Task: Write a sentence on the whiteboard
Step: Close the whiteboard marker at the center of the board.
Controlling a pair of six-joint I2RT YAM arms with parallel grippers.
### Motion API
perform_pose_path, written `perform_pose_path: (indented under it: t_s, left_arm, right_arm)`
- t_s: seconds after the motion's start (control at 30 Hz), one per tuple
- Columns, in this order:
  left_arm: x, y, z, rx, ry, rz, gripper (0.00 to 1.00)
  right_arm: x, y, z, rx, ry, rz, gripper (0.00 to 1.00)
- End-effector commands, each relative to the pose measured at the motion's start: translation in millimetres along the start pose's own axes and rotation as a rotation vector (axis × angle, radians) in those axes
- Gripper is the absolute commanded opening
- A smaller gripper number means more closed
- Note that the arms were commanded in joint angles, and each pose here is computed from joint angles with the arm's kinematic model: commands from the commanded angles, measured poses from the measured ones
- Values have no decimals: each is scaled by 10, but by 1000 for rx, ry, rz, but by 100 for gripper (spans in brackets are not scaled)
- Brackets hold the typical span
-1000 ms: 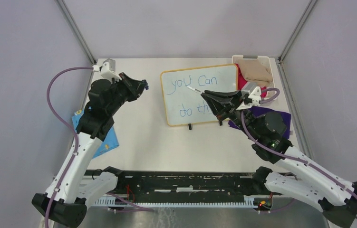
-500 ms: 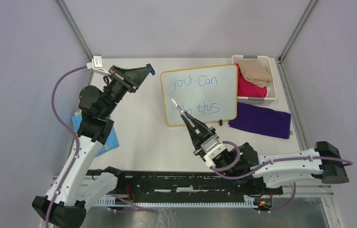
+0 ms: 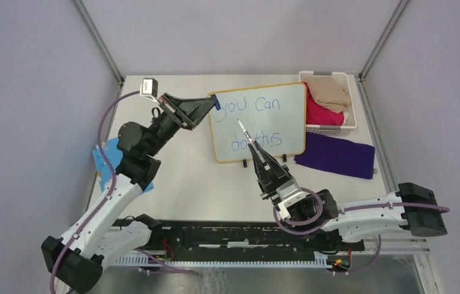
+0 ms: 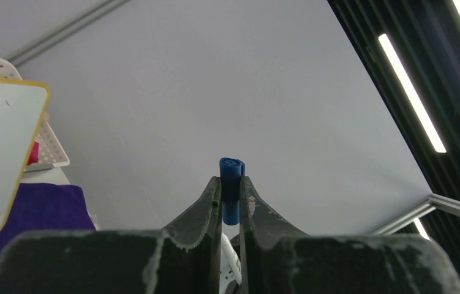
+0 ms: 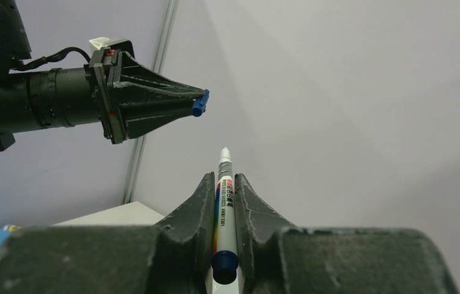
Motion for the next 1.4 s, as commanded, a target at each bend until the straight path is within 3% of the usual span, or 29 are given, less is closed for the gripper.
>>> perform_pose_path:
  t_s: [0.0, 0.57, 1.37]
  left_arm:
    - [-57, -35, -314, 58, -129, -23, 2]
    - [-4, -48, -336, 119, -44, -120, 2]
    - [82, -88, -279, 147, 20, -115, 2]
  right_arm:
    - [-65, 193, -74, -95, -53, -94, 0]
    - [-225, 265, 44, -164, -52, -97, 0]
    - [-380, 285, 220, -192, -47, -102, 0]
Point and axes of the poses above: each gripper's point midway between its finger pads, its own x axis back along the fingers, its own z axis along the line the jaws close on, y = z × x, the point moved 6 cm from there along x, back along the fingers, and after that the axes turned 8 degrees about -x, right-handed, at the moved point
